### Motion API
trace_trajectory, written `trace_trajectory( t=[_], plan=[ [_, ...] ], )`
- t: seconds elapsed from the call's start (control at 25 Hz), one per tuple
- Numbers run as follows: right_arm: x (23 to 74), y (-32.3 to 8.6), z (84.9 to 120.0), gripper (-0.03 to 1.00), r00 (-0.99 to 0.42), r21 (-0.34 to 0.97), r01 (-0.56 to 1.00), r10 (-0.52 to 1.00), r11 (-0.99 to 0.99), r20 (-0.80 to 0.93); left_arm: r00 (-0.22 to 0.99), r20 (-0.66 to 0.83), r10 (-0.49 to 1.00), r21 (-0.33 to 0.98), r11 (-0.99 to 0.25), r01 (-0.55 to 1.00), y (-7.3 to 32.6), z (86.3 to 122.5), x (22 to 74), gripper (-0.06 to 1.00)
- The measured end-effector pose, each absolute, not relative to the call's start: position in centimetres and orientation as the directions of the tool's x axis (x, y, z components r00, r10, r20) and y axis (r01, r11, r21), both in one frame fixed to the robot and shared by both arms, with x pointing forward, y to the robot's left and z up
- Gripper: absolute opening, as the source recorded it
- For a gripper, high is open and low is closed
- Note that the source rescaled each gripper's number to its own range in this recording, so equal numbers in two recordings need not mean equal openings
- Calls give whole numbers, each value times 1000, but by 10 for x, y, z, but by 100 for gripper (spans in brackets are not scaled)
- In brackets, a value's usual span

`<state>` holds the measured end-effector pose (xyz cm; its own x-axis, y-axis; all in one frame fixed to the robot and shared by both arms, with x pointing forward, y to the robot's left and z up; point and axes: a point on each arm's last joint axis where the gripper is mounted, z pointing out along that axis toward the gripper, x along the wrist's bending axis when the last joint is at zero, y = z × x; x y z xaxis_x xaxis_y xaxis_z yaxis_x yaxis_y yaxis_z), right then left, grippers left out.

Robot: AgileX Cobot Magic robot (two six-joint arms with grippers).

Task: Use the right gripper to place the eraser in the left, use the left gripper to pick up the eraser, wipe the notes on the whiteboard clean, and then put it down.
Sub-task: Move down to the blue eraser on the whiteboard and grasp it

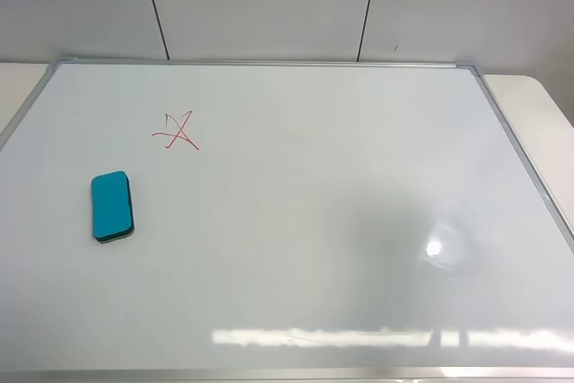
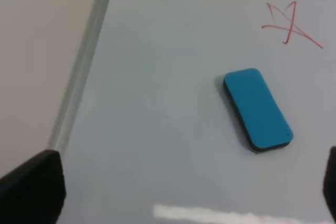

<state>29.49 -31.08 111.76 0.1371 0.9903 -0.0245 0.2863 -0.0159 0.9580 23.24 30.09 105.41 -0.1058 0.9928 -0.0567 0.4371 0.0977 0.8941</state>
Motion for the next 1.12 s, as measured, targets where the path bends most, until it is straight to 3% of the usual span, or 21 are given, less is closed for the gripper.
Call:
trace_trajectory(
  t=[0.04, 0.12, 0.24, 0.6, 0.84, 1.12],
  plan=[
    [287, -311, 1118, 77, 142, 962, 272, 990, -16, -24, -106, -57, 993, 894, 98, 437, 301, 1054, 232, 100],
    [273, -312, 1116, 91, 151, 966, 257, 988, -22, -18, -106, -57, 993, 894, 98, 437, 301, 1054, 232, 100],
    [253, -312, 1112, 98, 166, 969, 245, 986, -32, -9, -106, -57, 993, 894, 98, 437, 301, 1054, 232, 100],
    [218, -315, 1095, 100, 207, 965, 258, 978, -46, -9, -106, -57, 993, 894, 98, 437, 301, 1054, 232, 100],
    [232, -310, 1057, 100, 164, 904, 421, 987, -75, 6, -106, -57, 993, 894, 98, 437, 301, 1054, 232, 100],
    [232, -310, 1054, 100, 151, 898, 435, 988, -69, 2, -106, -57, 993, 894, 98, 437, 301, 1054, 232, 100]
  ],
)
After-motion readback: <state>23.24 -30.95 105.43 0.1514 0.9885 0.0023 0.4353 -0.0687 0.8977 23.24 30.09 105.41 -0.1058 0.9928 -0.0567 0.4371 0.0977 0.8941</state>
